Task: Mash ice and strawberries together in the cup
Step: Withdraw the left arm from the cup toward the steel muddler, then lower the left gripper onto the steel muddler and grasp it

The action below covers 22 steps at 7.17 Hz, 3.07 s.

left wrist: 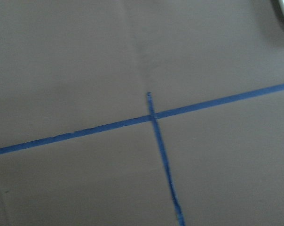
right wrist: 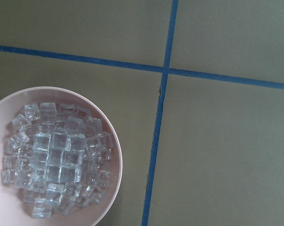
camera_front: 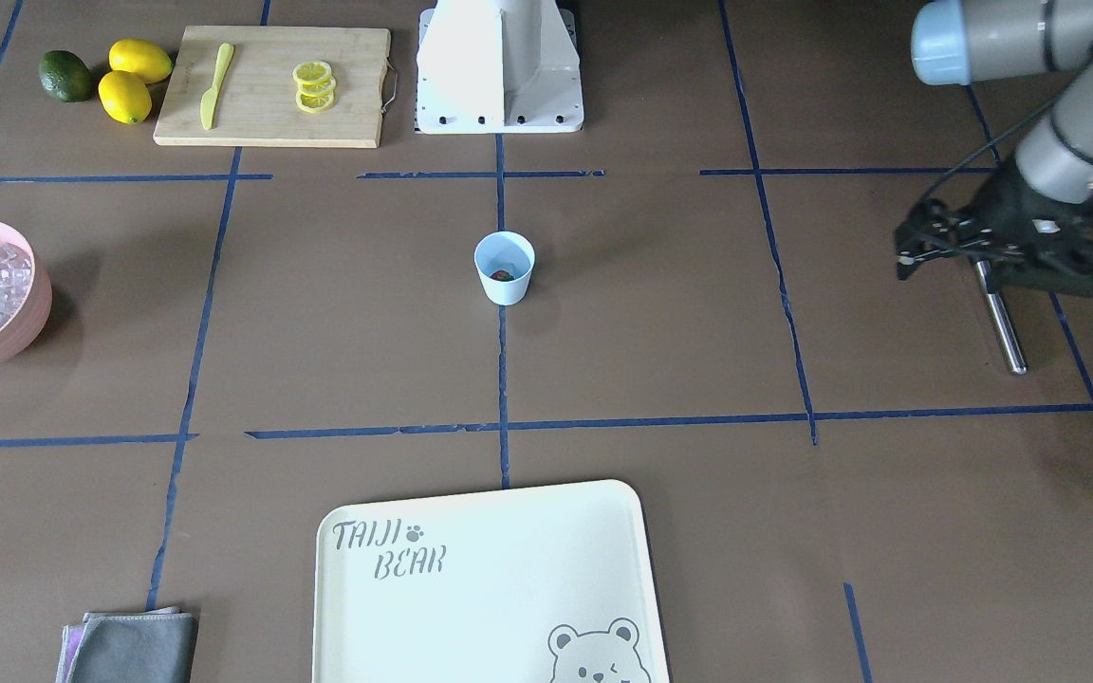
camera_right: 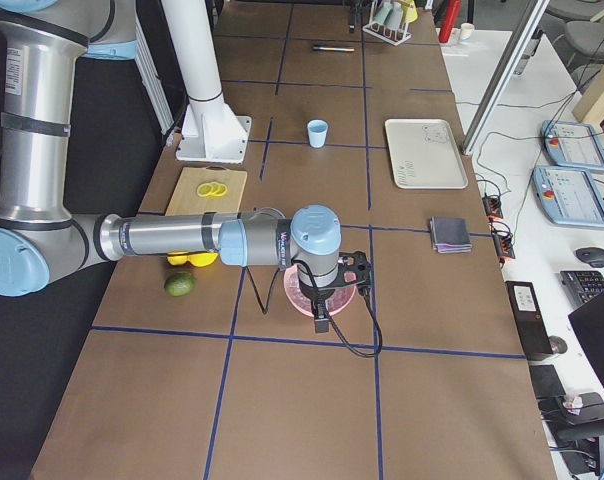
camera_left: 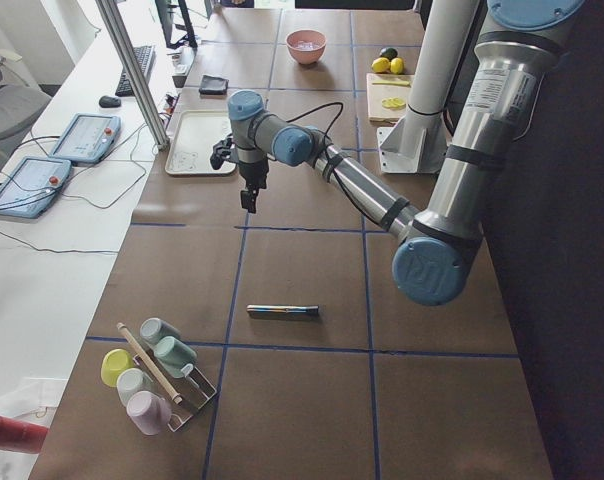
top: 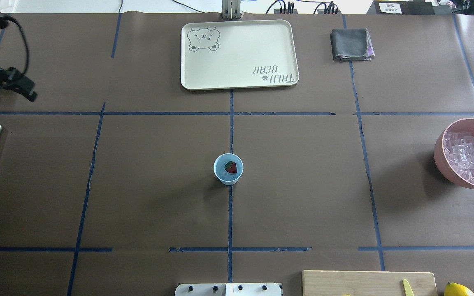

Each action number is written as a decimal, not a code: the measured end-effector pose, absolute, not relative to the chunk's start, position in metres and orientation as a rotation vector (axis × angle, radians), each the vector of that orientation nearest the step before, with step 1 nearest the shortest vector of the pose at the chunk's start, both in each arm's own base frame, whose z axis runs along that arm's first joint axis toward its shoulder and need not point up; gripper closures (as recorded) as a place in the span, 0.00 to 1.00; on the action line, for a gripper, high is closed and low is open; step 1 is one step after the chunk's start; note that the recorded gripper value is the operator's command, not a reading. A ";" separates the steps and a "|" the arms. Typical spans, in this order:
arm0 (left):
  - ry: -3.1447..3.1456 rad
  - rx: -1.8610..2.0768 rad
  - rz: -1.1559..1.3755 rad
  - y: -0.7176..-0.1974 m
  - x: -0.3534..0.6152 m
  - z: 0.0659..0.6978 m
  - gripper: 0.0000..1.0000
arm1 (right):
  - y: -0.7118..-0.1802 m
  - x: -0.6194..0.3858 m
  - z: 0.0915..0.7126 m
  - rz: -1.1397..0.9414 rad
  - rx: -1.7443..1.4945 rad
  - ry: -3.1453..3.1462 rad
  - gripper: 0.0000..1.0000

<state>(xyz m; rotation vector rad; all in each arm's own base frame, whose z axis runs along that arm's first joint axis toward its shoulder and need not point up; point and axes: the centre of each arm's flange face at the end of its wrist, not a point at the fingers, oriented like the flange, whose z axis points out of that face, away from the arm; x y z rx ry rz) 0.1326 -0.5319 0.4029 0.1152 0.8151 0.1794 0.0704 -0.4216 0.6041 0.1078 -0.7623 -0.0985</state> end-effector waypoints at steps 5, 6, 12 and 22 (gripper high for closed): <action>0.795 0.022 0.137 -0.498 0.051 0.532 0.00 | -0.422 0.070 0.602 -0.100 0.112 -0.762 0.01; 0.796 0.026 0.127 -0.504 0.052 0.559 0.00 | -0.422 0.070 0.602 -0.101 0.113 -0.762 0.01; 0.801 0.071 0.012 -0.508 0.141 0.665 0.00 | -0.422 0.070 0.602 -0.101 0.112 -0.762 0.01; 0.787 0.025 0.060 -0.498 0.177 0.684 0.89 | -0.422 0.070 0.604 -0.101 0.109 -0.761 0.00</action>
